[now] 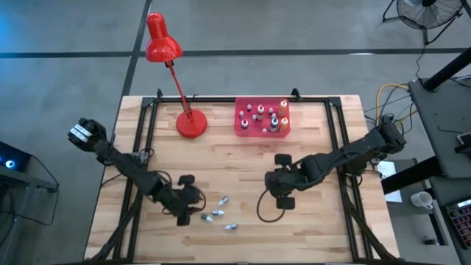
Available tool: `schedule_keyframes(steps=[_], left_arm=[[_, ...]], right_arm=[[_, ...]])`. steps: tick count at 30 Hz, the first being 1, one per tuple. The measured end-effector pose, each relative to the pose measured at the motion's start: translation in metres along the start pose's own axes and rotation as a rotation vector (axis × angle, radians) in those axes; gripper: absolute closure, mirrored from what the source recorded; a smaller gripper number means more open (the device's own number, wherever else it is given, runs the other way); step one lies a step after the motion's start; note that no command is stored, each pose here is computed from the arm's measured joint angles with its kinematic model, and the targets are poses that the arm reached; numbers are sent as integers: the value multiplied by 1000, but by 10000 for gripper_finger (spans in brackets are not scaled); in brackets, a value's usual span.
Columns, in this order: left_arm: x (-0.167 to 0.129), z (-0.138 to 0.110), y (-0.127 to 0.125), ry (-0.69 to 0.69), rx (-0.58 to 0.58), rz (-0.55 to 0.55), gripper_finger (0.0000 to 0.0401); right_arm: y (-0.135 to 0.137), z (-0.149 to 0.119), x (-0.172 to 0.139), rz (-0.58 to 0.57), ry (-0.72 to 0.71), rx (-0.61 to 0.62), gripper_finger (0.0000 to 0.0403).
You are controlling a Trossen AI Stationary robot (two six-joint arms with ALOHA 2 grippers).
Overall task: Pick & Place food coloring
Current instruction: Put the small black food coloring bottle into the red bin
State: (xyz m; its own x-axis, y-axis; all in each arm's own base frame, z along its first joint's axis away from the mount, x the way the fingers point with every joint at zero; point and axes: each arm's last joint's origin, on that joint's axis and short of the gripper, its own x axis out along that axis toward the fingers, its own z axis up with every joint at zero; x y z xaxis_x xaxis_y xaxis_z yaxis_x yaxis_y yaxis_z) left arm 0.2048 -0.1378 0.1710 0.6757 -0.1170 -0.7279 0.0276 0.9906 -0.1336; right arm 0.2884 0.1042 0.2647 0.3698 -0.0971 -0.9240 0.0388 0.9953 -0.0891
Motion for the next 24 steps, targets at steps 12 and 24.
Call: schedule_keyframes(steps=[12, 24], left_arm=[[25, -2, -20, 54, 172, -182, 256], [63, -14, -24, 155, 237, -86, 258]], right_arm=[[8, -3, 13, 50, 12, 7, 326], [8, -5, 15, 50, 21, 28, 325]])
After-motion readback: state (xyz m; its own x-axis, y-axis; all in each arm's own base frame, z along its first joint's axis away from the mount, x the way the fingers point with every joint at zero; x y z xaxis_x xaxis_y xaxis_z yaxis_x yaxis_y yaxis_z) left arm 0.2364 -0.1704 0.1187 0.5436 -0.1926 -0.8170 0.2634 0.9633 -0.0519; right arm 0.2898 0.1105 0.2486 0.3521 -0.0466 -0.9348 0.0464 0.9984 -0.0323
